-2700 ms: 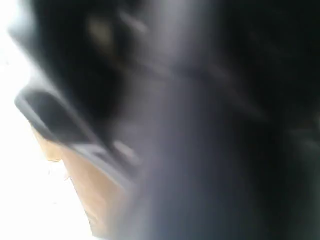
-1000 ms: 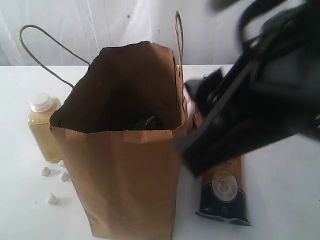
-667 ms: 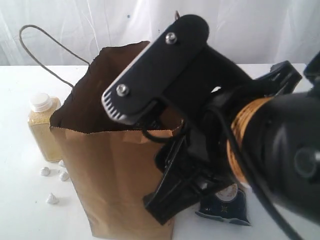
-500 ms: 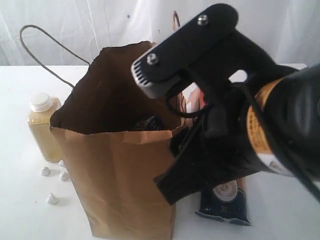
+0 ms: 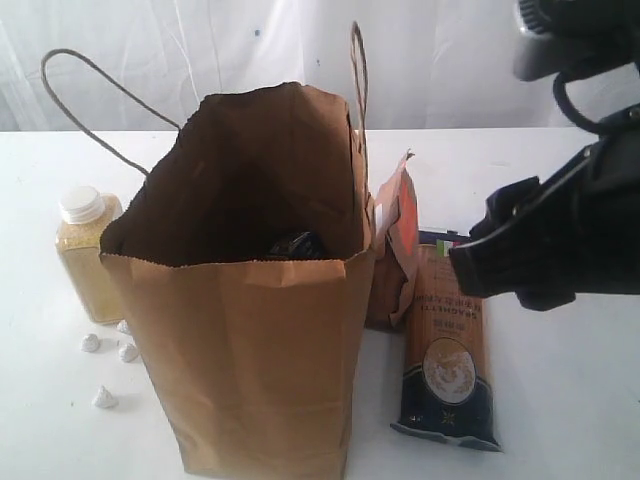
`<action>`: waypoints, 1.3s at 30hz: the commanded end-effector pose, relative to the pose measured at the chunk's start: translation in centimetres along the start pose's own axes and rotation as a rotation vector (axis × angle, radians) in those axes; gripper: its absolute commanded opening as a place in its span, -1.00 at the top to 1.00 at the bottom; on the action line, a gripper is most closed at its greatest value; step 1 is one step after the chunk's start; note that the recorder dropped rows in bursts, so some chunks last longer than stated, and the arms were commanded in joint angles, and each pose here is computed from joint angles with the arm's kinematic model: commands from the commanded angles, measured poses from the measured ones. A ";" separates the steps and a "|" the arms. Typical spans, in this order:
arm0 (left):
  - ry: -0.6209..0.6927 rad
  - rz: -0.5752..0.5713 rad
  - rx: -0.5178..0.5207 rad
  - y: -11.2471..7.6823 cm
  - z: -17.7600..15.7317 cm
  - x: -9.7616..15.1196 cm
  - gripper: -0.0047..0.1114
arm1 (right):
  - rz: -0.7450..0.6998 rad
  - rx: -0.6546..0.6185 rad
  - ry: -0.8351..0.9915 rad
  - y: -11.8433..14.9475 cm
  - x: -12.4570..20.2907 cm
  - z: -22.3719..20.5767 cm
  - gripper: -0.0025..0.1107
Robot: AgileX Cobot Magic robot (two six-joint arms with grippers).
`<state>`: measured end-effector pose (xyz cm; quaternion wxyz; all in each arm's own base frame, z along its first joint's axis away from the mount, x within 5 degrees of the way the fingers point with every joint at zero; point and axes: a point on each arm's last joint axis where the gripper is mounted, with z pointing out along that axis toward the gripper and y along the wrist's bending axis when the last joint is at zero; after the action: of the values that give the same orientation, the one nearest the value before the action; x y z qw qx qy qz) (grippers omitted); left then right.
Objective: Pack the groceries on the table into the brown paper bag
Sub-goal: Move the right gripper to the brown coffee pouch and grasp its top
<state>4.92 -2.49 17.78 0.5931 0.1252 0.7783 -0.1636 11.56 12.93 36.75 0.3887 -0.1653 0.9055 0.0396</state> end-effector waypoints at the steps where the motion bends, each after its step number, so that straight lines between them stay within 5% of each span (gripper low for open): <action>1: 0.004 -0.008 0.002 0.0 0.0 0.2 0.92 | 0.053 0.009 -0.048 -0.5 0.4 1.3 -0.16; 22: 0.004 -0.008 0.002 0.0 0.0 0.2 0.92 | 0.325 -0.130 -0.021 -4.3 -2.4 10.5 -0.16; 39: 0.004 -0.008 0.002 0.0 0.0 0.2 0.92 | 0.270 -0.107 -0.040 -3.6 -5.7 17.4 -0.16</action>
<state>4.92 -2.49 17.78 0.5931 0.1252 0.7783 -0.1636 27.29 14.23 29.33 0.3836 -0.0539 0.9096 0.1502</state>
